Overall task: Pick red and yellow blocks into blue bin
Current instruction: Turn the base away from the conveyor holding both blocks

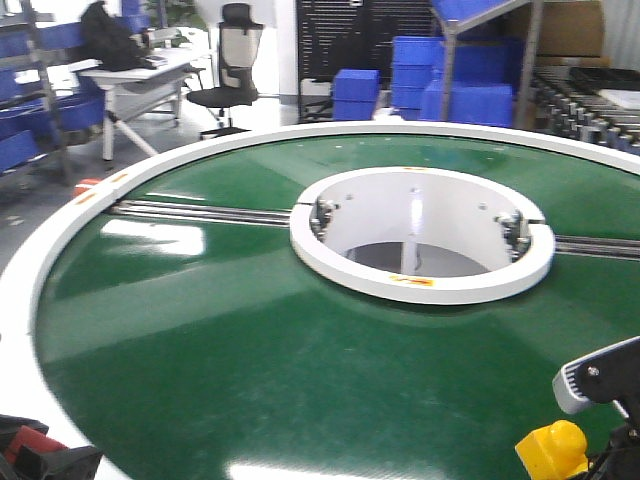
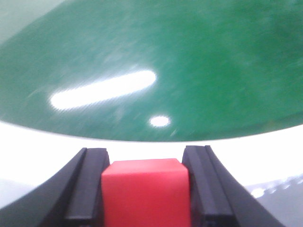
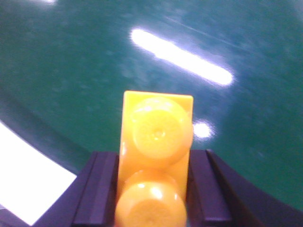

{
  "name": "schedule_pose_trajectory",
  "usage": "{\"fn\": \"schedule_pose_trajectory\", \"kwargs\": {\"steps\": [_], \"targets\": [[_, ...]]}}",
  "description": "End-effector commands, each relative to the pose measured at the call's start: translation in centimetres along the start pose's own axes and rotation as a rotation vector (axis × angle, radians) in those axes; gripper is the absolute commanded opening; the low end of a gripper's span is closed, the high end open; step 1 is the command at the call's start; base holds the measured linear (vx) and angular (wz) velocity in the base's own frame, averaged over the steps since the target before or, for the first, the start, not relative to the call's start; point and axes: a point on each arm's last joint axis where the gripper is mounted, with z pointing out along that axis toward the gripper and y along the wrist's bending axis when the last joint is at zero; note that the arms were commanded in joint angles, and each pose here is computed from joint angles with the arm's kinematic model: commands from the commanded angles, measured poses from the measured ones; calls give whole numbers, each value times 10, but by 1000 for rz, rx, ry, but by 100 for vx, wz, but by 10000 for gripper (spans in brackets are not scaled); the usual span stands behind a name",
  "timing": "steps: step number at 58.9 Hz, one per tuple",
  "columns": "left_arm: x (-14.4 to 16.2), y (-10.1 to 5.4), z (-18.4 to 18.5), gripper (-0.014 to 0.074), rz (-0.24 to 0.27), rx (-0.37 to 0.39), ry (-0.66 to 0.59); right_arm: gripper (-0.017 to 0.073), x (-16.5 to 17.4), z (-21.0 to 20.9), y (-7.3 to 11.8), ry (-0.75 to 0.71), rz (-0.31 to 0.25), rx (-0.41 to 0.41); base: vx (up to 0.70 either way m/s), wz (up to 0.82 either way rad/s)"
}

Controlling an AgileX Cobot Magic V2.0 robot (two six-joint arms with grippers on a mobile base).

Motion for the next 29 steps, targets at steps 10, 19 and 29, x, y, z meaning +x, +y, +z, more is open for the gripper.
{"fn": "schedule_pose_trajectory", "kwargs": {"steps": [10,19,29], "targets": [[-13,-2,-10,235,-3,11,-110,231,-13,-11,-2,-109,-11,14,-7,43],[-13,-2,-10,235,-3,11,-110,231,-13,-11,-2,-109,-11,14,-9,46],[-13,-2,-10,235,-3,11,-110,231,-13,-11,-2,-109,-11,14,-9,45]]}}
